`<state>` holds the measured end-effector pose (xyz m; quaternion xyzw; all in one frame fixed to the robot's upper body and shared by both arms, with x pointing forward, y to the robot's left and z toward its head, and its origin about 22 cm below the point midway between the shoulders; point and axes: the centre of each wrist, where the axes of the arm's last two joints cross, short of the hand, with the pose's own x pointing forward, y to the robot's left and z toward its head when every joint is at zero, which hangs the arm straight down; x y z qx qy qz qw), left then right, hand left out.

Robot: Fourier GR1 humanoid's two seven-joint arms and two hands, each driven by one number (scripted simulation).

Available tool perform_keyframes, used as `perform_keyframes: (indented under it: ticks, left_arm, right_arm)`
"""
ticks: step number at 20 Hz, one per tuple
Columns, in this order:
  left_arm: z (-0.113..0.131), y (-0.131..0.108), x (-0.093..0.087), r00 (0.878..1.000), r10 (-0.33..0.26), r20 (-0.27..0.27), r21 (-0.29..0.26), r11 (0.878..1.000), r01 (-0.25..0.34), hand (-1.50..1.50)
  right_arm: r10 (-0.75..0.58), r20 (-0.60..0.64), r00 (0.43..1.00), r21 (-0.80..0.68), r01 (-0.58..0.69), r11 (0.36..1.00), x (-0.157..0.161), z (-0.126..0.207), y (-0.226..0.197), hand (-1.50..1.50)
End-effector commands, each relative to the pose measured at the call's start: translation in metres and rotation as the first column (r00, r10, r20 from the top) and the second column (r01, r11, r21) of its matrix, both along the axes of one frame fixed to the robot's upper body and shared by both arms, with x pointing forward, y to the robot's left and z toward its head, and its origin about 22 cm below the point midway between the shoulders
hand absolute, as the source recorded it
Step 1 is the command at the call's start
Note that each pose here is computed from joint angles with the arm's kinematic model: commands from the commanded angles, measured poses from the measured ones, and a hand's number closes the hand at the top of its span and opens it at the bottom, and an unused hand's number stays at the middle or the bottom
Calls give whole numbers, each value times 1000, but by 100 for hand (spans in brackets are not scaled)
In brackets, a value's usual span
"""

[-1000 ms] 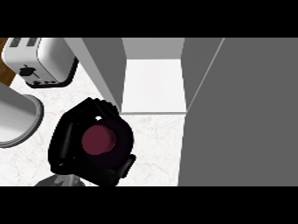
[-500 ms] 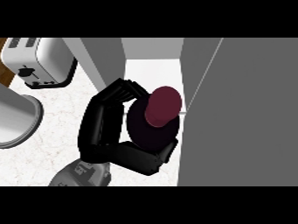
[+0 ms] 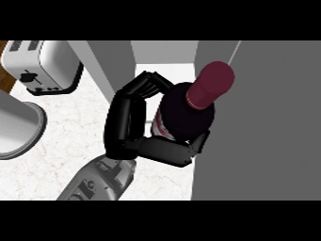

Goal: Pick up the wine, place it into the cabinet and close the cabinet

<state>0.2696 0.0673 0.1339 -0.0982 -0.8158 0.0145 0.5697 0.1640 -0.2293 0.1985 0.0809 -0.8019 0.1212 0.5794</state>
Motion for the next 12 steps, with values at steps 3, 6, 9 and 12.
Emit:
perform_keyframes:
  ticks: [3, 6, 9, 12]
  left_arm:
    - [-9, -11, 6, 1000, 27, 14, 24, 999, -27, 150]
    - [-17, -21, 9, 999, 48, 9, 6, 999, -48, 150]
    - [-27, -13, 22, 996, 69, -48, -18, 997, -70, 150]
    - [-27, -15, 12, 997, 68, -41, -47, 996, -70, 150]
  right_arm:
    - [60, 51, 997, 26, -61, 998, -20, 17, 9, -150]
    - [56, 65, 996, 38, -58, 998, -35, 12, 1, -150]
    - [62, 60, 996, 7, -63, 998, -32, 15, -7, -150]
    - [41, 39, 998, 27, -42, 999, -31, 15, 0, -150]
